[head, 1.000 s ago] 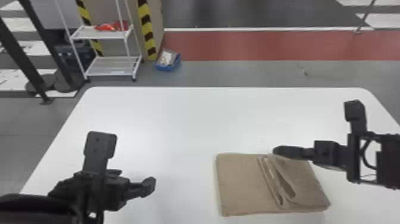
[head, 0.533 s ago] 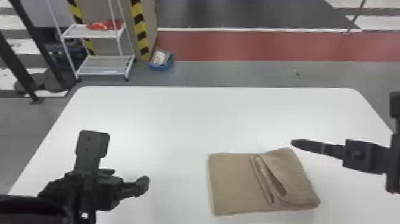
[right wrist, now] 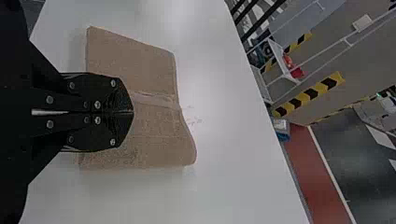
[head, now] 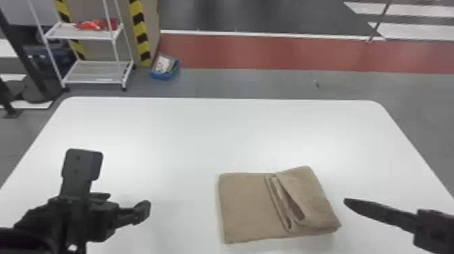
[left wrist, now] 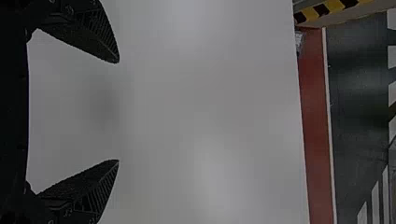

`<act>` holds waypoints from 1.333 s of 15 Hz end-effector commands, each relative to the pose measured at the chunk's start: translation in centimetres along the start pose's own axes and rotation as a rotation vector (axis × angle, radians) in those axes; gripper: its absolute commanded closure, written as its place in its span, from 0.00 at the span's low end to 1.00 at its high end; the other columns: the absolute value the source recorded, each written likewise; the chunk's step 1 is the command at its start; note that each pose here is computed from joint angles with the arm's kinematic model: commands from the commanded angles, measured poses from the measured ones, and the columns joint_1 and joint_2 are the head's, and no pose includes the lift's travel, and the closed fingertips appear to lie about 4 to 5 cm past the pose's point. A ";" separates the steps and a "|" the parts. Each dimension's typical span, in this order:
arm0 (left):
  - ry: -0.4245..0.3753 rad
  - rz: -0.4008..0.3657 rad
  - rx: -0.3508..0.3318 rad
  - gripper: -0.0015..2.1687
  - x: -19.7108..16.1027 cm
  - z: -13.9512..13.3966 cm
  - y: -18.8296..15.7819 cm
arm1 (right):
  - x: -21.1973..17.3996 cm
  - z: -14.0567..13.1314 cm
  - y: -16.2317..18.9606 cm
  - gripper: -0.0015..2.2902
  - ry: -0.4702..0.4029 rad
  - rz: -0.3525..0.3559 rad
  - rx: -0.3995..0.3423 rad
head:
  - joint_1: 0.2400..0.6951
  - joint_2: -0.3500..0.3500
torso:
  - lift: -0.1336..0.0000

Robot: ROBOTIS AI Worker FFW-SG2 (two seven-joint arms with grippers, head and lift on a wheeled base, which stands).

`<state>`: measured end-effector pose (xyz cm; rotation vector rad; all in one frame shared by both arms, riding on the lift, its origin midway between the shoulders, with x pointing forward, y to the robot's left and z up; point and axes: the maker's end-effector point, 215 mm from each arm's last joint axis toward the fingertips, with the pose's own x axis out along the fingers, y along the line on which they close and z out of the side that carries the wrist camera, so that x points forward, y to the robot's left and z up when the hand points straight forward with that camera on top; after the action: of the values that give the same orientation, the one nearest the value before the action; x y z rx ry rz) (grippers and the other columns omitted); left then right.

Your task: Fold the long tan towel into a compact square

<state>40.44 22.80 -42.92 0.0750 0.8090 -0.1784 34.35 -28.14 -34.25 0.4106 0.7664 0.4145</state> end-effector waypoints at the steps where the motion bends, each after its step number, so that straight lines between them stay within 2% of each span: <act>1: 0.004 -0.002 0.002 0.06 0.2 -0.2 -0.1 | 0.0 -1.4 -0.4 0.91 0.036 -0.022 0.006 | 1.00 0.39 | 0.07; 4: 0.003 0.008 0.000 0.06 0.0 -0.5 0.6 | 1.4 -2.9 -1.3 0.91 0.087 -0.069 -0.015 | 1.00 0.38 | 0.07; 8: -0.005 0.009 -0.005 0.06 0.1 -0.4 1.0 | 1.9 -6.0 -1.1 0.91 0.157 -0.060 0.000 | 1.00 0.41 | 0.07; 12: -0.012 0.007 -0.004 0.06 0.6 -0.3 1.1 | 1.4 -7.8 -1.8 0.91 0.187 -0.062 0.026 | 1.00 0.44 | 0.07; 15: -0.014 0.007 -0.003 0.06 0.7 -0.2 1.1 | 2.6 -7.8 -2.9 0.91 0.203 -0.084 0.033 | 1.00 0.41 | 0.07; 20: -0.009 0.011 -0.005 0.06 0.6 -0.5 1.3 | 6.0 -5.3 -3.4 0.91 0.194 -0.096 0.020 | 1.00 0.41 | 0.07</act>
<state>40.83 24.00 -43.67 0.0730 0.7979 -0.1674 34.09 -27.51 -42.89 0.3537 0.9727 0.3558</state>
